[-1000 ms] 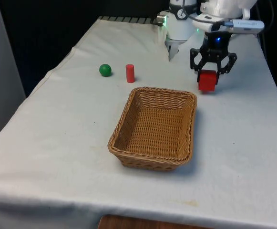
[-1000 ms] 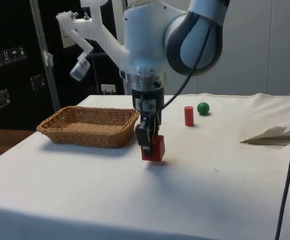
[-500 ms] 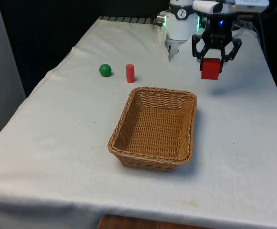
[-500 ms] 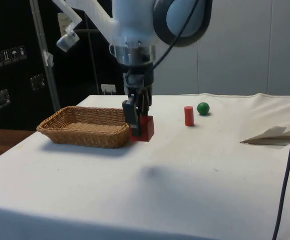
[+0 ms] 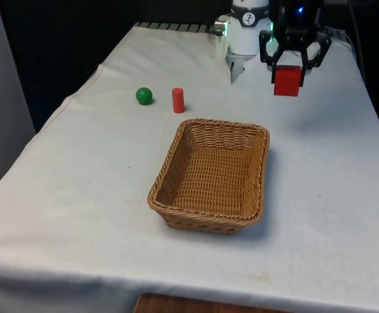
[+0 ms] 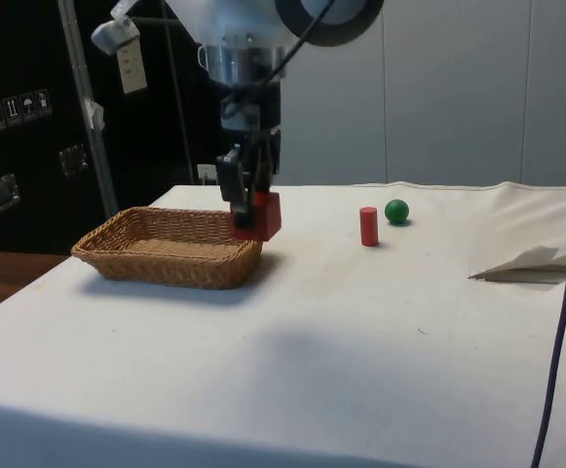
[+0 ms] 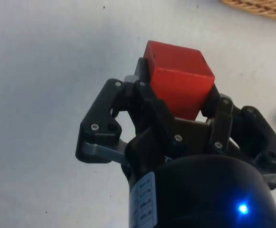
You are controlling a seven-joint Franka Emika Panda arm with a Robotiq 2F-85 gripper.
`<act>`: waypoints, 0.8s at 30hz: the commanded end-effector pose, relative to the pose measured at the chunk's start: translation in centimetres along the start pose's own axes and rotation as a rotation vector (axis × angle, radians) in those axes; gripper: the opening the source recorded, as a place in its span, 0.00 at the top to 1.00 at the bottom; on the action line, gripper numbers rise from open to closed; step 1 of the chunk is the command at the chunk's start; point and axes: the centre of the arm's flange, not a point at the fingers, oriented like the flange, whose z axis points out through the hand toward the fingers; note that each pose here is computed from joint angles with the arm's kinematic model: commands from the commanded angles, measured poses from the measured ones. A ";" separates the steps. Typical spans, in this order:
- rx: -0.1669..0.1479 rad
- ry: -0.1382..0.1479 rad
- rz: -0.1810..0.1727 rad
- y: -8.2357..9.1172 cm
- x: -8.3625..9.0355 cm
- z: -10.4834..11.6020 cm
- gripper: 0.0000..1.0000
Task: Pick up the object to the left of the cylinder and place it into the basket.
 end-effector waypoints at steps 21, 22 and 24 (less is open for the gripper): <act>0.009 0.059 0.019 2.2 6.8 -1.2 1.00; 0.009 0.059 0.019 2.2 6.8 -1.2 1.00; 0.008 0.064 0.020 2.4 7.8 -1.0 1.00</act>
